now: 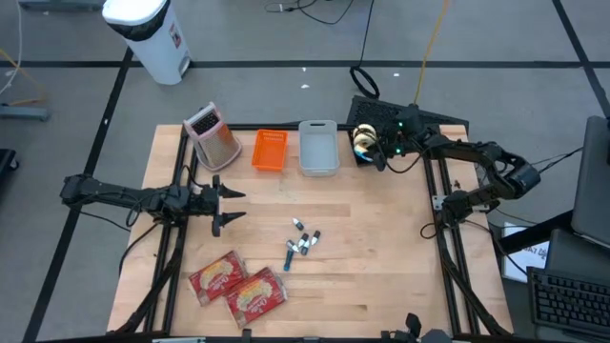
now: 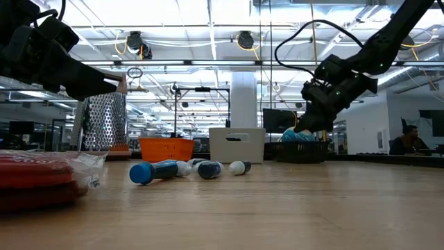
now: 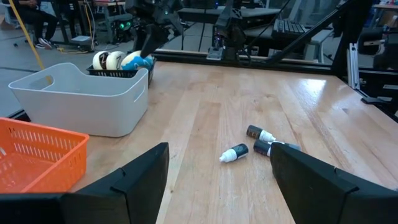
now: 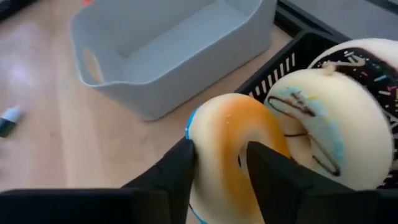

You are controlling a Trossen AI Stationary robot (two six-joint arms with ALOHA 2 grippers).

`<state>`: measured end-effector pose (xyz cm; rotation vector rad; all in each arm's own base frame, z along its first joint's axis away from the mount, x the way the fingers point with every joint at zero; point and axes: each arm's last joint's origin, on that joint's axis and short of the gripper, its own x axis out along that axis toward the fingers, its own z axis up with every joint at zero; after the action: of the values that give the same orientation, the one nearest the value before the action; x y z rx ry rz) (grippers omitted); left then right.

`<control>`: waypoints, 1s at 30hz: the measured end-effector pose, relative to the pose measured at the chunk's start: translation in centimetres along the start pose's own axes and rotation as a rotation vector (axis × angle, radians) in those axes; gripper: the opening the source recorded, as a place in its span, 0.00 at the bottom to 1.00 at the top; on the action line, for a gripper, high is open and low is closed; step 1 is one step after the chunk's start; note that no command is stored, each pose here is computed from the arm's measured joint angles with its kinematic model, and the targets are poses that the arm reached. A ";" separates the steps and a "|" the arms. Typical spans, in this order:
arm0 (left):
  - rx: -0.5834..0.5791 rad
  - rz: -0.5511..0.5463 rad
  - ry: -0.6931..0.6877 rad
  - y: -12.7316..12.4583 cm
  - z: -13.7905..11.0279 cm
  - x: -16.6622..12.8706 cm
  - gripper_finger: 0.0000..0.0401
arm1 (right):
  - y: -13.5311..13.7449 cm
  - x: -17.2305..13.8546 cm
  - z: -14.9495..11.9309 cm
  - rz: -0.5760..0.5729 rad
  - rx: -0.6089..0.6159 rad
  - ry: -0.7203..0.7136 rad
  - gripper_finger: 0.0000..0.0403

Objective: Pick & Place Food Item
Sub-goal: Put the blue doughnut into the black bin

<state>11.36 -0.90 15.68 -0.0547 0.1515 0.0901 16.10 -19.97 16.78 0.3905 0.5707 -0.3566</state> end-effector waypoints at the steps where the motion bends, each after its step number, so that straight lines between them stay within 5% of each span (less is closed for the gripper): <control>1: 0.000 0.000 0.001 0.0 0.0 0.0 0.70 | 0.0 0.1 0.0 -0.016 -0.007 0.003 0.37; 14: 0.000 0.000 0.000 0.0 0.0 0.0 0.70 | 1.4 -0.3 0.7 -0.042 -0.075 -0.019 0.38; 24: 0.000 0.000 0.001 0.0 0.0 0.0 0.70 | 2.3 -0.4 0.8 -0.373 -0.295 0.067 0.39; 30: 0.000 0.000 0.001 0.0 0.0 0.0 0.70 | 3.2 0.0 1.0 -0.470 -0.408 0.094 0.39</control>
<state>11.36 -0.90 15.67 -0.0546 0.1521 0.0903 17.91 -17.59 18.37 -0.1271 0.8088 -0.6589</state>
